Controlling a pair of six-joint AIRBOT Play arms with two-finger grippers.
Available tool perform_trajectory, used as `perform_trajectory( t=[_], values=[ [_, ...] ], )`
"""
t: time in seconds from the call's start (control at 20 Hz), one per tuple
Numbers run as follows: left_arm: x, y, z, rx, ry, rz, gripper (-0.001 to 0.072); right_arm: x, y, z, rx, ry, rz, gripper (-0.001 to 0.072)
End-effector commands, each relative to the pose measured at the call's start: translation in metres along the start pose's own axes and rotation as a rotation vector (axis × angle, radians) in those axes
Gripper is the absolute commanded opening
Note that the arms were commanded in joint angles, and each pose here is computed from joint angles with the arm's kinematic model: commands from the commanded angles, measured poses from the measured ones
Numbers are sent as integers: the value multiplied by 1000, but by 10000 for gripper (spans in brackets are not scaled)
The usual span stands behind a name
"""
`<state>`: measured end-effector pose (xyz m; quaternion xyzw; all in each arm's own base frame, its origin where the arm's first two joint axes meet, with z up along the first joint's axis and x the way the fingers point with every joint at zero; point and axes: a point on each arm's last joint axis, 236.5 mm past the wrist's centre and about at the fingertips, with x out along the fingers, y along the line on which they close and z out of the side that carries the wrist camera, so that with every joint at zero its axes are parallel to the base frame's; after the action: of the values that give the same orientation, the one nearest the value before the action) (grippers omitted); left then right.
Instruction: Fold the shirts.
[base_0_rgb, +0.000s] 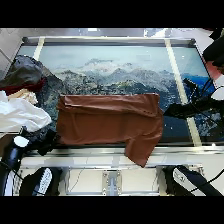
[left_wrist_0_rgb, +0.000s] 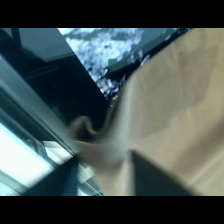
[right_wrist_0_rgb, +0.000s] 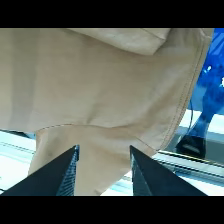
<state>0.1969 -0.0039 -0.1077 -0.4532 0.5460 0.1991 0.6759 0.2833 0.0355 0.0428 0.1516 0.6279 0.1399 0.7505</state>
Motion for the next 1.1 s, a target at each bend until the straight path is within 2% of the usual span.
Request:
perform_trajectory(
  t=[0.0, 0.15, 0.3, 0.35, 0.4, 0.5, 0.6, 0.75, 1.05],
  values=[
    [5, -4, 3, 13, 0, -17, 16, 0, 5, -7, 2, 28, 21, 371],
    [5, -3, 2, 36, 6, -15, 10, -1, 2, -22, 0, 92, 11, 371],
    [5, -1, -5, 36, 34, -6, 11, 0, -36, -52, 7, 209, -138, 367],
    [5, -1, -5, 36, 36, -5, 11, 10, -40, -65, 23, 251, -135, 255],
    [5, -1, -5, 36, 35, -5, 11, 25, -38, -78, 46, 284, -100, 192],
    [5, -1, -5, 36, 35, -6, 10, 61, -31, -99, 106, 303, -19, 224],
    [5, -1, -5, 36, 35, -5, 11, 87, -26, -121, 167, 333, 31, 417],
    [5, -1, -5, 36, 35, -6, 10, 107, -23, -151, 228, 412, 71, 422],
    [5, -1, -5, 36, 35, -5, 10, 125, -8, -160, 302, 434, 163, 420]
  ],
)
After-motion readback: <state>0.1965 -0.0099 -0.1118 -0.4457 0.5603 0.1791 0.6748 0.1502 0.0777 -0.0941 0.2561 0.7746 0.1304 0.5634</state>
